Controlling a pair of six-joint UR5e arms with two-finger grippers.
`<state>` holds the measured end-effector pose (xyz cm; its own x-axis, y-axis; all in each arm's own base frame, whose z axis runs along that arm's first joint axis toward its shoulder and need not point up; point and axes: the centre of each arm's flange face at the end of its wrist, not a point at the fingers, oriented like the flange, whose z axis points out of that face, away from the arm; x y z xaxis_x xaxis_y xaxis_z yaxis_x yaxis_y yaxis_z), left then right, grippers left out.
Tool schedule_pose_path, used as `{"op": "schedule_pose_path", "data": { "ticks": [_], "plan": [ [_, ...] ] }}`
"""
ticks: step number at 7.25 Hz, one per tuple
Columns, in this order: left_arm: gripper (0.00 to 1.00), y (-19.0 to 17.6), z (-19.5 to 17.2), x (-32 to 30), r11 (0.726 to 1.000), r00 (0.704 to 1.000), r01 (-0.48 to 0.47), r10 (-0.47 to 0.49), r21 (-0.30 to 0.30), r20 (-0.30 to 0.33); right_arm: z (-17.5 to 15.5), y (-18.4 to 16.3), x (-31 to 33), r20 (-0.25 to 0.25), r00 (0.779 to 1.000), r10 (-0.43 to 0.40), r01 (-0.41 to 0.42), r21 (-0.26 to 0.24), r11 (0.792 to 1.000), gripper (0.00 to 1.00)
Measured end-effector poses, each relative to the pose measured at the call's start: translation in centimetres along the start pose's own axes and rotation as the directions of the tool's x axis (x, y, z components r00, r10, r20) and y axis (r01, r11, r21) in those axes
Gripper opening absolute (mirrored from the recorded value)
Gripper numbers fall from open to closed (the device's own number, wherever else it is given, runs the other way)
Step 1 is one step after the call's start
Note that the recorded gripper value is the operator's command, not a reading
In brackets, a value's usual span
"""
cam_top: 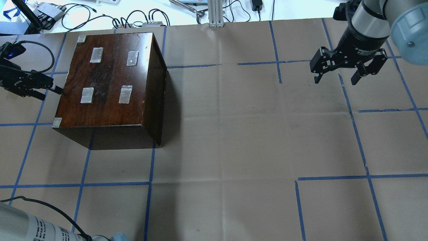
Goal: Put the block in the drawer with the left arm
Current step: 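Lower the left gripper to the white drawer handle and hook it, then pull the drawer open by its white handle with the left gripper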
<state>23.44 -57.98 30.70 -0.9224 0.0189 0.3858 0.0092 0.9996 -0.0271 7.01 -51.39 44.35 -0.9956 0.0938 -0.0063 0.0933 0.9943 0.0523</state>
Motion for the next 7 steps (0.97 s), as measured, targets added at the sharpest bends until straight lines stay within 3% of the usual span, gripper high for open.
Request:
{"op": "schedule_pose_path", "data": {
  "ticks": [7],
  "plan": [
    [0.99, -2.3, 2.6, 1.0, 1.0, 1.0, 0.016, -0.015, 0.023, -0.003, 0.0, 0.0, 0.0, 0.0, 1.0, 0.0, 0.0, 0.0, 1.0, 1.0]
  ]
}}
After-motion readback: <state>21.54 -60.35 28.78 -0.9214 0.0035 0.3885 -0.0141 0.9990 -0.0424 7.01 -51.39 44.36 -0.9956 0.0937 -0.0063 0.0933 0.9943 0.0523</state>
